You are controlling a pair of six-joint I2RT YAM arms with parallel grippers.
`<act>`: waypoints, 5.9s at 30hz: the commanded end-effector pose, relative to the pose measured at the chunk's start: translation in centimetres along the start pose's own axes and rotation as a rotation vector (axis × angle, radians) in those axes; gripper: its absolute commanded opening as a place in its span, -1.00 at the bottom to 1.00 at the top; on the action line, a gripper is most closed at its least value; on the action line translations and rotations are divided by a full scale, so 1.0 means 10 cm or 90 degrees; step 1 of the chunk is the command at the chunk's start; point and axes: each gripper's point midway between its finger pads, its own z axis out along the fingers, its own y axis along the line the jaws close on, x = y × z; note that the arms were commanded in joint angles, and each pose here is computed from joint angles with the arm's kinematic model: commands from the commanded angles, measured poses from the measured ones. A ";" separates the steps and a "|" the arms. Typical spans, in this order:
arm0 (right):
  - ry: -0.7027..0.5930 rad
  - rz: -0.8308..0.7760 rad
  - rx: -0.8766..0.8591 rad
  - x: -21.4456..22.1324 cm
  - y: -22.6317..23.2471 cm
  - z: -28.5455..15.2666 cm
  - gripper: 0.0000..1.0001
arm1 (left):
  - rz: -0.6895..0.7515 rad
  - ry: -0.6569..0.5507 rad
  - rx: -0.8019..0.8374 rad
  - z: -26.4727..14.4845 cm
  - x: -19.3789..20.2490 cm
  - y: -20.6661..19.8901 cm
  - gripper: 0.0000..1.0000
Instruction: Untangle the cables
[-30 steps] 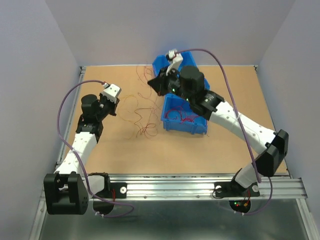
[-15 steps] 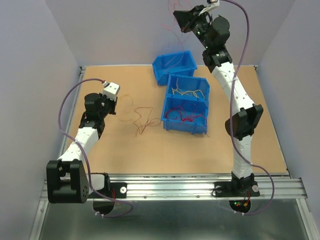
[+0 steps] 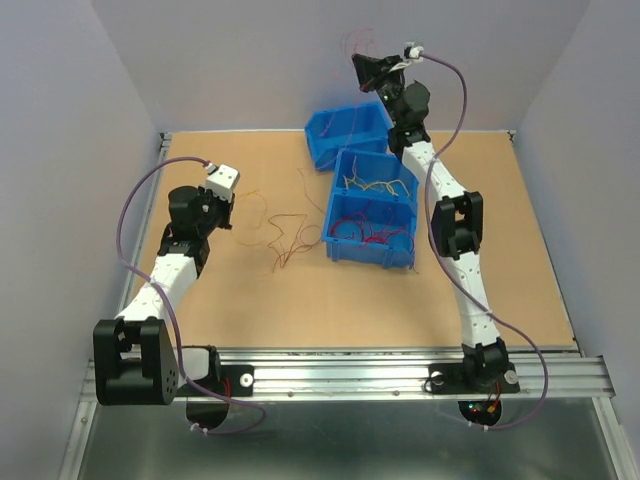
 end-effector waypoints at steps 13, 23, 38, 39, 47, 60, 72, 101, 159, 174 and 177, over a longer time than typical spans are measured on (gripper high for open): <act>0.090 -0.038 0.169 1.02 -0.59 -0.42 -0.99 | 0.021 -0.062 -0.001 -0.05 -0.33 0.04 -1.00; 0.317 -0.078 0.300 1.50 -0.68 -0.92 -0.97 | 0.022 -0.056 0.000 -0.05 -0.31 0.04 -1.00; 0.323 -0.140 0.308 0.99 -0.50 -0.78 0.26 | 0.022 -0.050 -0.001 -0.05 -0.29 0.04 -1.00; 0.326 -0.156 0.307 0.94 -0.46 -0.79 0.33 | 0.022 -0.051 0.001 -0.05 -0.29 0.04 -1.00; 0.461 -0.229 0.253 0.97 0.05 -1.24 0.59 | 0.022 -0.053 0.001 -0.06 -0.31 0.04 -1.00; 0.728 -0.389 -0.099 1.85 1.00 -2.05 0.59 | 0.021 -0.049 -0.007 -0.07 -0.31 0.06 -1.00; 0.783 -0.465 -0.133 2.26 1.05 -2.08 0.55 | 0.025 -0.049 -0.013 -0.07 -0.30 0.08 -1.00; 0.378 -0.318 -0.004 1.45 0.65 -0.60 -0.99 | 0.027 -0.046 -0.009 -0.07 -0.28 0.07 -1.00; 0.589 -0.349 -0.003 1.67 0.66 -1.48 0.45 | 0.027 -0.048 -0.011 -0.08 -0.30 0.07 -1.00; 0.672 -0.680 -0.069 2.53 0.41 -1.51 0.36 | 0.022 -0.037 -0.008 -0.05 -0.25 0.08 -1.00; 0.679 -0.724 -0.056 2.55 0.32 -1.50 0.34 | 0.023 -0.035 -0.007 -0.04 -0.25 0.08 -1.00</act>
